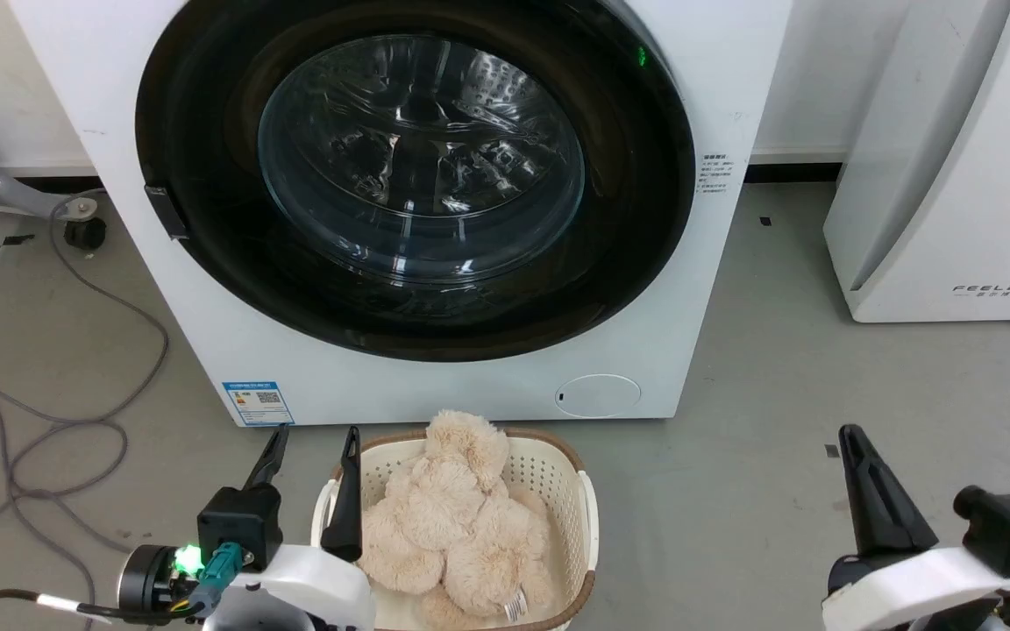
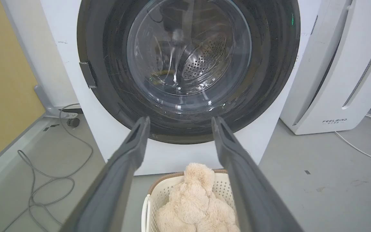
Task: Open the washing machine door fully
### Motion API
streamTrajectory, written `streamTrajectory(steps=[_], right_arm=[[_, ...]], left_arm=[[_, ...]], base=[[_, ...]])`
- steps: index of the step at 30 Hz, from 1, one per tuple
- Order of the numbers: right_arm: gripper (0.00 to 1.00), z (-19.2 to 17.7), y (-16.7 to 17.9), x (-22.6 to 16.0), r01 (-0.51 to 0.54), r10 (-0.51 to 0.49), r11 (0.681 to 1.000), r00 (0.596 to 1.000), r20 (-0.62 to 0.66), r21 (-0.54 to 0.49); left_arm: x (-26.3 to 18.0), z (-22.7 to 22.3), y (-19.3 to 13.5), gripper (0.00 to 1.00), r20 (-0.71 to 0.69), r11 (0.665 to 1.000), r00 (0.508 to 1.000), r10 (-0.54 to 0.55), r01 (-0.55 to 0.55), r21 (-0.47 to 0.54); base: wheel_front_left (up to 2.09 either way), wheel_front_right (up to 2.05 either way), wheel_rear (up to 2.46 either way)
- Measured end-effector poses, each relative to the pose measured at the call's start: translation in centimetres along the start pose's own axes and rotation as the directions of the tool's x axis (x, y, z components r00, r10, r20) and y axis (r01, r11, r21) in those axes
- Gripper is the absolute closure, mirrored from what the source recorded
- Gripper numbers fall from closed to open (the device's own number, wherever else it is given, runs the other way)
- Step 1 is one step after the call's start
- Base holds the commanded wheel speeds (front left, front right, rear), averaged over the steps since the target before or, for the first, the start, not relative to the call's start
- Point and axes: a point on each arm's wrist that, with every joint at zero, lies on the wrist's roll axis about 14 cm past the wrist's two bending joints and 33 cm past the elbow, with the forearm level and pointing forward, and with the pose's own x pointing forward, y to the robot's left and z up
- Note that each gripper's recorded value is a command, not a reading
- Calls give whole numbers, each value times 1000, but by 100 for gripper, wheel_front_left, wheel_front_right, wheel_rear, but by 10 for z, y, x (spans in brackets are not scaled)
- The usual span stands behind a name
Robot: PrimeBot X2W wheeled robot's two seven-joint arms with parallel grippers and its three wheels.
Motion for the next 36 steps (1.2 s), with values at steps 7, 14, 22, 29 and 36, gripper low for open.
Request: streamTrajectory(steps=[7, 14, 22, 29, 36], right_arm=[[100, 9, -6, 11, 15, -19, 995, 999, 40, 96], [100, 22, -18, 33, 42, -54, 987, 996, 77, 155], [100, 34, -32, 64, 66, -86, 974, 993, 85, 216], [100, 45, -44, 99, 82, -111, 940, 991, 71, 332], [100, 54, -53, 139, 82, -108, 887, 994, 30, 454]], left_arm=[[1, 0, -2, 0, 8, 1000, 1000, -7, 7, -10], [8, 1, -5, 0, 21, 1000, 1000, -14, 14, -19], [17, 1, -7, 0, 33, 999, 999, -22, 23, -25], [27, 4, -9, 0, 55, 999, 998, -28, 30, -31], [38, 2, -10, 0, 61, 999, 998, -33, 36, -35]], base=[[0, 0, 0], [0, 0, 0], [0, 0, 0], [0, 0, 0], [0, 0, 0]])
